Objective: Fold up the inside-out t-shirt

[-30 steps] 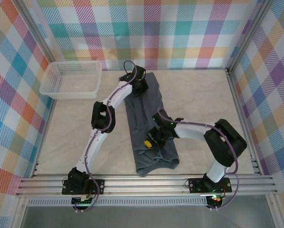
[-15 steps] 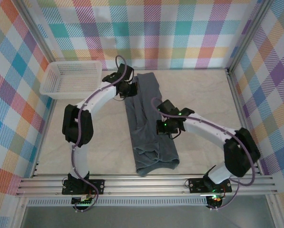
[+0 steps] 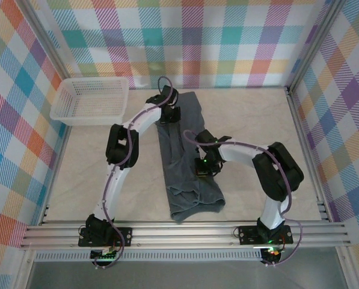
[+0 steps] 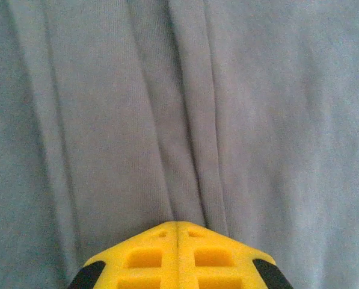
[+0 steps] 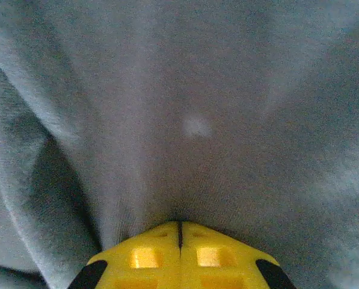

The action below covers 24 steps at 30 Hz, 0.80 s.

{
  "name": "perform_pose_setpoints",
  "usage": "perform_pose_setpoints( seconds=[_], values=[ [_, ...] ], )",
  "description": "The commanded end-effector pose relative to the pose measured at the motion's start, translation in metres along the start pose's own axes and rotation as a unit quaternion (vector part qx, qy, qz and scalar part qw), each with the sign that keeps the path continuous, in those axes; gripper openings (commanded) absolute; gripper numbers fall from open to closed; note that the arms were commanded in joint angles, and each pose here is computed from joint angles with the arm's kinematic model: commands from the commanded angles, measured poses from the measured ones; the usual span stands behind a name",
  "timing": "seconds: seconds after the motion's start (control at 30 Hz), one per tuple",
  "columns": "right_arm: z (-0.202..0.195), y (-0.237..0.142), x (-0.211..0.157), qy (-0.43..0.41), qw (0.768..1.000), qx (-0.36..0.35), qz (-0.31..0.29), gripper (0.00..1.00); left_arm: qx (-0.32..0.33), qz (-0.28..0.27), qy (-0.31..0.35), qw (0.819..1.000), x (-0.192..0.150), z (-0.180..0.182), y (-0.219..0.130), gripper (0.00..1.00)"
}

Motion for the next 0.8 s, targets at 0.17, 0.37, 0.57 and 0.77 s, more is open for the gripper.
perform_pose_setpoints(
  seconds=[0.17, 0.37, 0.57, 0.77],
  values=[
    [0.026, 0.007, 0.032, -0.014, 0.997, 0.076, 0.022, 0.00, -0.033, -0.041, -0.055, 0.997, 0.039, 0.022, 0.019, 0.00],
    [0.032, -0.050, 0.016, 0.035, 0.994, 0.082, -0.061, 0.09, -0.093, -0.113, -0.043, 0.988, 0.077, -0.004, -0.079, 0.07],
    [-0.007, -0.078, -0.048, 0.096, 0.986, 0.043, -0.128, 0.35, -0.142, -0.167, -0.065, 0.973, 0.038, -0.005, -0.193, 0.26],
    [-0.025, -0.052, -0.089, 0.071, 0.994, 0.075, -0.033, 0.59, -0.149, -0.125, -0.088, 0.977, -0.060, 0.016, -0.249, 0.34]
  ],
)
Point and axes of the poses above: each hand's point on the last joint's axis, 136 mm out from that joint toward the fingers, its own y axis out along the fingers, its own z axis along the line the jaws close on, x = y × z, the point moved 10 cm from there along -y, back along the fingers, and after that the axes turned 2 degrees about y, right-handed, at the moved point
